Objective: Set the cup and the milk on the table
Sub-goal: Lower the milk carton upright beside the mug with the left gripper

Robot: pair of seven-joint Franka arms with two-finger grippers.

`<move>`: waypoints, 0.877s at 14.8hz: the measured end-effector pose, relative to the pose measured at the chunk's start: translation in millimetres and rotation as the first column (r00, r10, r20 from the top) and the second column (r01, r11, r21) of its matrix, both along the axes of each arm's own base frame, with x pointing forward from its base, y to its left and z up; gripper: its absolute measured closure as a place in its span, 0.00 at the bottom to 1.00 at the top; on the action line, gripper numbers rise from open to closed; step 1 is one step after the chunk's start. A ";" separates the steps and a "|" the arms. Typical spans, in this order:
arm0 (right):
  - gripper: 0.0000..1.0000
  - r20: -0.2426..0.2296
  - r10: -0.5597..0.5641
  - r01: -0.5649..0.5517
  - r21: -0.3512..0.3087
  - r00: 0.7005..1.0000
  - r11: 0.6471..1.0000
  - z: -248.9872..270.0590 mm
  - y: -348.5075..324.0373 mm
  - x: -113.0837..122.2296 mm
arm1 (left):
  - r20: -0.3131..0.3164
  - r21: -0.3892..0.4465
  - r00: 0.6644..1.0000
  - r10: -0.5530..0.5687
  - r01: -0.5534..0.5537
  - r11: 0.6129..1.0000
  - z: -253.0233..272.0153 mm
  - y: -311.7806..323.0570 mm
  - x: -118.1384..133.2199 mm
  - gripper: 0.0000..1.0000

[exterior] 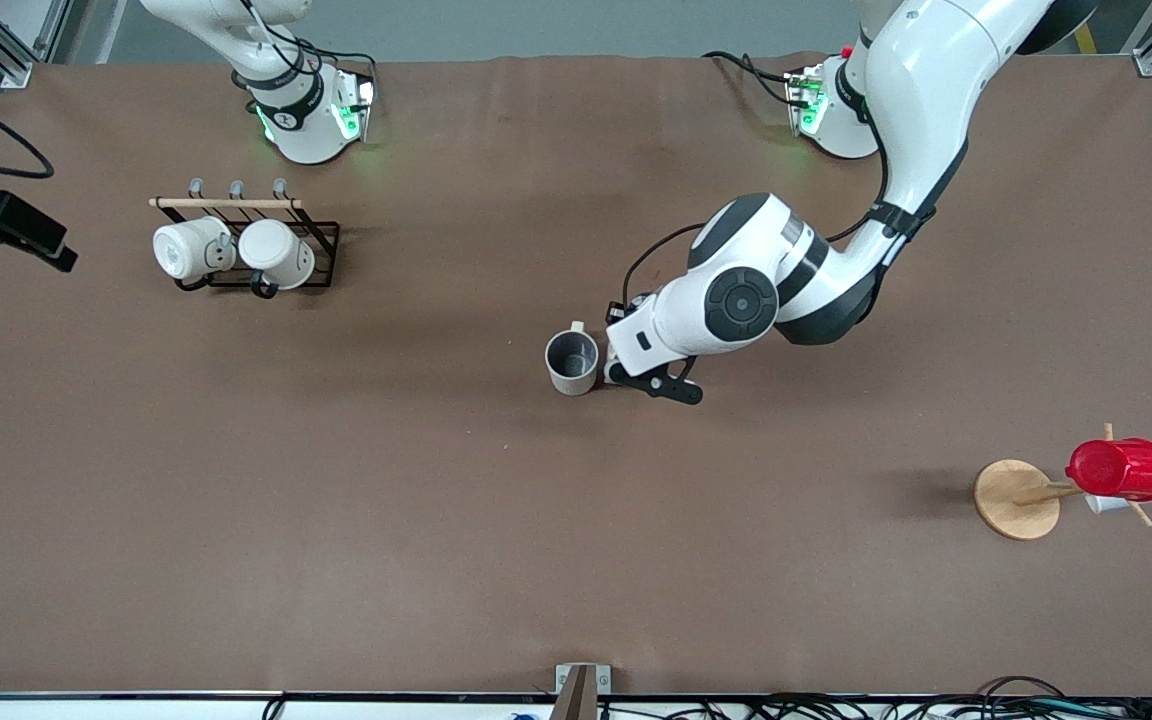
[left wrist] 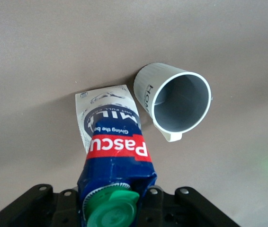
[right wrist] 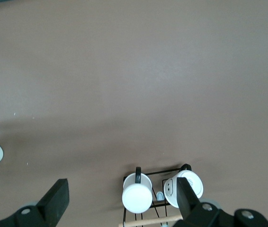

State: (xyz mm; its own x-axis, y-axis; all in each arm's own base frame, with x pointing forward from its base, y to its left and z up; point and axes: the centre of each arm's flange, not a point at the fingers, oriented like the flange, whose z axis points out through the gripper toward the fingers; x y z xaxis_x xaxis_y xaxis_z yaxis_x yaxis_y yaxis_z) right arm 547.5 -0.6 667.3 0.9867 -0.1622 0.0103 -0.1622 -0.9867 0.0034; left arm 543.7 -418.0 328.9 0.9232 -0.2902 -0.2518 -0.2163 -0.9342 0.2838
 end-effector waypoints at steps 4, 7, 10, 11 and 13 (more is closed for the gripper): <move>0.00 -0.014 0.013 -0.013 0.002 1.000 1.000 -8.2 -0.4 5.1 | 0.003 0.025 1.000 0.018 -0.018 1.000 -11.6 1.0 2.6 0.93; 0.00 -0.019 0.015 -0.015 0.003 1.000 1.000 -11.2 -0.3 6.9 | 0.012 0.025 1.000 0.023 -0.023 0.999 -19.3 0.7 5.1 0.92; 0.00 -0.020 0.015 -0.015 0.003 1.000 1.000 -11.8 -0.3 7.3 | 0.013 0.023 1.000 0.024 -0.024 0.999 -19.7 0.3 5.6 0.91; 0.00 -0.022 0.015 -0.015 0.003 1.000 1.000 -12.8 -0.3 7.9 | 0.013 0.023 1.000 0.023 -0.024 0.999 -19.4 -0.2 5.3 0.90; 0.00 -0.026 0.015 -0.015 0.003 1.000 1.000 -15.3 -0.6 9.3 | 0.013 0.023 1.000 0.020 -0.021 1.000 -19.4 -1.8 4.1 0.89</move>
State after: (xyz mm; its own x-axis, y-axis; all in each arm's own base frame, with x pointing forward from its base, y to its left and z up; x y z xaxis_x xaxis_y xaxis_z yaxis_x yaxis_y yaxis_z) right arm 556.8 -1.2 652.0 0.9889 -0.1475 -0.0161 -0.1475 -0.9891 0.0044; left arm 547.8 -419.7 309.6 0.9321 -0.2657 -0.2463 -0.2006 -0.9446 0.2599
